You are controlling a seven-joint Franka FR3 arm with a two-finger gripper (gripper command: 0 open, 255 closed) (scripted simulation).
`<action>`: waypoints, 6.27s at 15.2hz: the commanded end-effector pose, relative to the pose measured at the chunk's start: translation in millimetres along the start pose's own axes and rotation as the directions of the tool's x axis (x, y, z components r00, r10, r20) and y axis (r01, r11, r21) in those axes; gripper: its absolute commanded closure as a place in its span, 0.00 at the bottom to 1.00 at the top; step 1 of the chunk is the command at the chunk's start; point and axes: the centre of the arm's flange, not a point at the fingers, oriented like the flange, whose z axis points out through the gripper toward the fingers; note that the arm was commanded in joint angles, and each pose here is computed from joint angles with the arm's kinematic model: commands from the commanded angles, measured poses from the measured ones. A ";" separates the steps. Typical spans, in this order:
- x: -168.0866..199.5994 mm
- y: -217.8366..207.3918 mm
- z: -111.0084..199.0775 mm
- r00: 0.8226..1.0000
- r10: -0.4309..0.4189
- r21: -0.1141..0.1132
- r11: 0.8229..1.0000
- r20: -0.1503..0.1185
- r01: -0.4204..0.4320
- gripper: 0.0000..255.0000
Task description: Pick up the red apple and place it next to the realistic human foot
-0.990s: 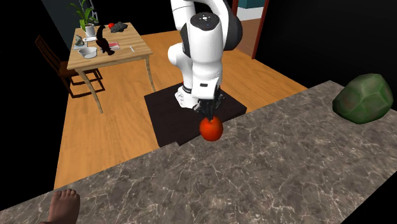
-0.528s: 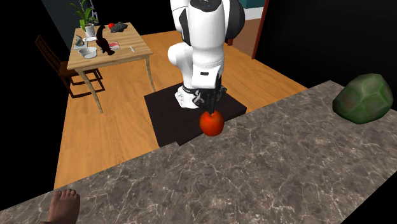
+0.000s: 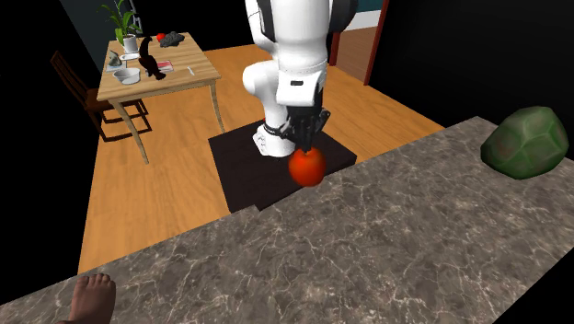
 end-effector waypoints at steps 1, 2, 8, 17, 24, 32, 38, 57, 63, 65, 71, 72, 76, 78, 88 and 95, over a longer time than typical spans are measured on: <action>-0.5 0.3 -11.1 1.000 0.000 0.000 1.000 0.000 0.000 1.00; -0.6 -0.3 -16.4 1.000 0.000 0.000 1.000 0.000 0.000 1.00; -19.8 62.1 -26.4 1.000 0.000 0.000 1.000 0.000 0.000 1.00; -54.0 175.1 -38.9 1.000 0.000 0.000 1.000 0.000 0.000 1.00; -80.7 263.0 -48.6 1.000 0.000 0.000 1.000 0.000 0.000 1.00; -111.2 363.5 -59.7 1.000 0.000 0.000 1.000 0.000 0.000 1.00; -117.5 388.2 -41.2 1.000 0.000 0.000 1.000 0.000 0.000 1.00; -115.6 399.7 58.5 1.000 0.000 0.000 1.000 0.000 0.000 1.00; -114.9 403.3 89.9 1.000 0.000 0.000 1.000 0.000 0.000 1.00; -114.7 404.5 100.4 1.000 0.000 0.000 1.000 0.000 0.000 1.00; -114.1 408.2 131.9 1.000 0.000 0.000 1.000 0.000 0.000 1.00; -114.0 408.8 137.1 1.000 0.000 0.000 1.000 0.000 0.000 1.00; -113.9 409.6 144.4 1.000 0.000 0.000 1.000 0.000 0.000 1.00; -113.9 409.6 144.4 1.000 0.000 0.000 1.000 0.000 0.000 1.00; -113.9 409.6 131.2 1.000 0.000 0.000 1.000 0.000 0.000 0.00; -113.9 409.6 94.4 1.000 0.000 0.000 1.000 0.000 0.000 0.00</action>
